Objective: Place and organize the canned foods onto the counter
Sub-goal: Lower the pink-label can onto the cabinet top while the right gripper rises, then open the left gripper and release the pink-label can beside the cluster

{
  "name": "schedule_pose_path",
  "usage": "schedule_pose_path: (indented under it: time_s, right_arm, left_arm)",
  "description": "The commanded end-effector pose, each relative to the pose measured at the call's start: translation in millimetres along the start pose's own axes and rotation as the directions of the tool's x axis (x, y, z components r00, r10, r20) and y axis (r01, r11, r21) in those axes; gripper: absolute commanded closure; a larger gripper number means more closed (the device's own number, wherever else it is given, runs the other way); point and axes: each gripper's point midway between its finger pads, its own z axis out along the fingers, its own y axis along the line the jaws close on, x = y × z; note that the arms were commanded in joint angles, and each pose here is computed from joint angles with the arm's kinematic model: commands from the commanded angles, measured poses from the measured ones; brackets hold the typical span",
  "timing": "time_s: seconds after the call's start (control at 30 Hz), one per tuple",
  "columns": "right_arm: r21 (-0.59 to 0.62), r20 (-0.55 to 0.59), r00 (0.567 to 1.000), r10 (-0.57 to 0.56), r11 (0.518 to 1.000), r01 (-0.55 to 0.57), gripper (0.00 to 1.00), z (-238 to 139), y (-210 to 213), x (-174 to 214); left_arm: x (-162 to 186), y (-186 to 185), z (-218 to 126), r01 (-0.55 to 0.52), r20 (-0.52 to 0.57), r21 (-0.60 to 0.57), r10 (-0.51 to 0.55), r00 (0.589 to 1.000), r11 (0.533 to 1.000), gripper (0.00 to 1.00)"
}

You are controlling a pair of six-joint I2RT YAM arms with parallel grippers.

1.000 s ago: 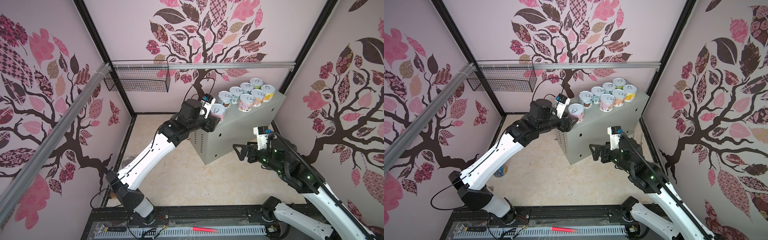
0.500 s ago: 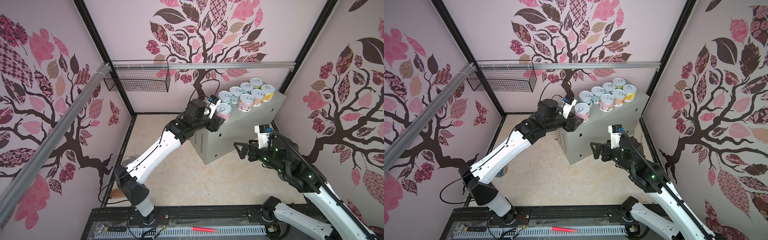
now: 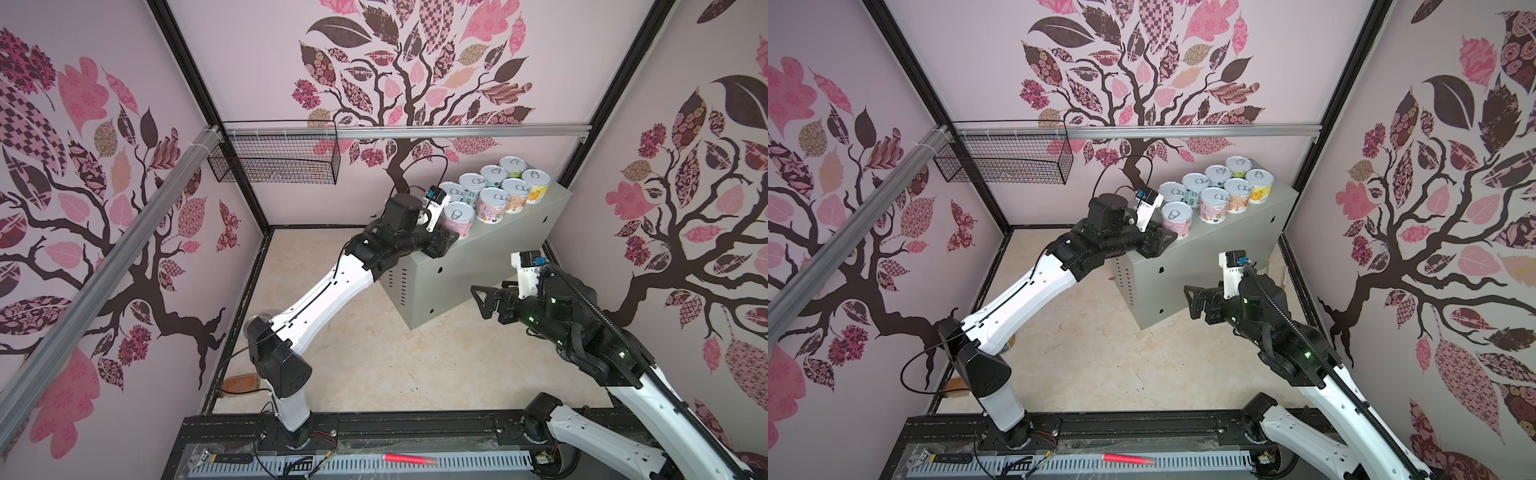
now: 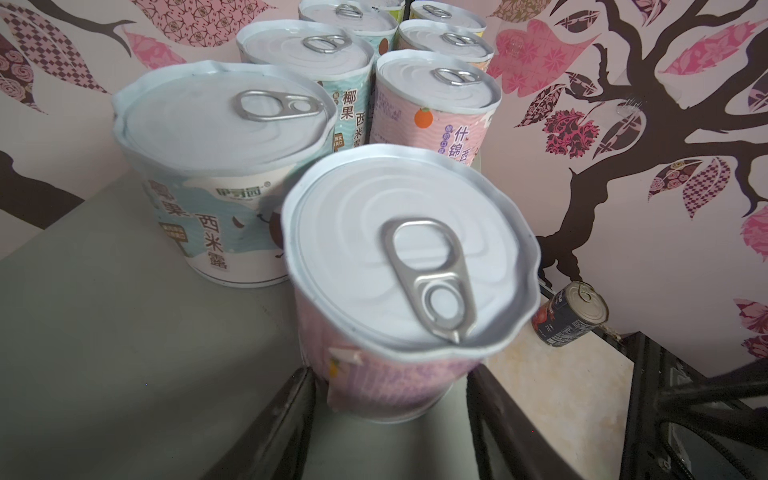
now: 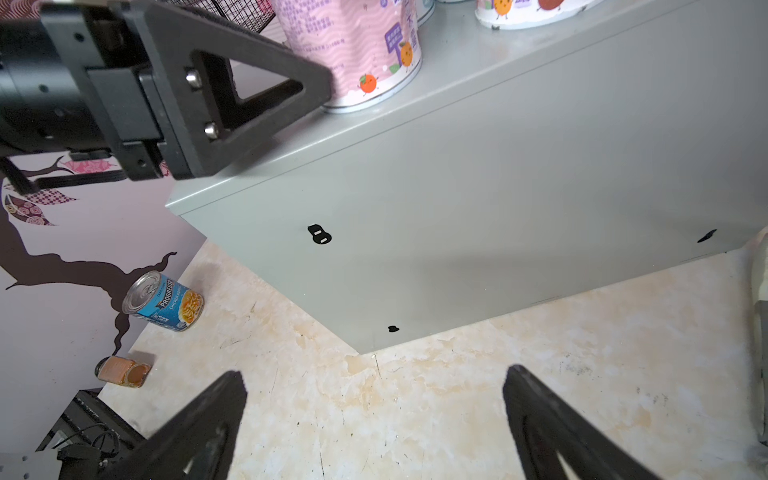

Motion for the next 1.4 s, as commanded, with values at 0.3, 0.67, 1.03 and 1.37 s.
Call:
schedule_pose_path:
  time_s: [0.3, 0.67, 1.03, 1.37]
  right_arm:
    - [-0.009, 0.030, 1.000, -0.007, 1.000, 0.007, 0.00, -15.0, 2.3, -10.3]
    - [-0.019, 0.029, 1.000, -0.003, 1.000, 0.003, 0.00, -19.1, 2.8, -8.4]
    - [-0.020, 0.021, 1.000, 0.011, 1.000, -0.010, 0.00, -24.0, 2.6, -7.7]
    - [-0.014, 0.007, 0.999, 0.051, 0.999, -0.051, 0.00, -29.2, 3.5, -12.1]
  left_arm:
    - [-25.3, -3.6, 14.3, 0.023, 0.065, 0.024, -0.024, 0.998, 0.999, 0.42]
    - [-25.2, 0.7, 24.5, 0.046, 0.065, 0.011, -0.047, 0.997, 0.999, 0.46]
    - [-27.6, 0.3, 24.3, 0.046, 0.062, 0.011, -0.046, 0.997, 0.999, 0.46]
    - [-50.4, -11.0, -34.6, 0.032, 0.118, 0.003, -0.032, 0.993, 0.999, 0.29]
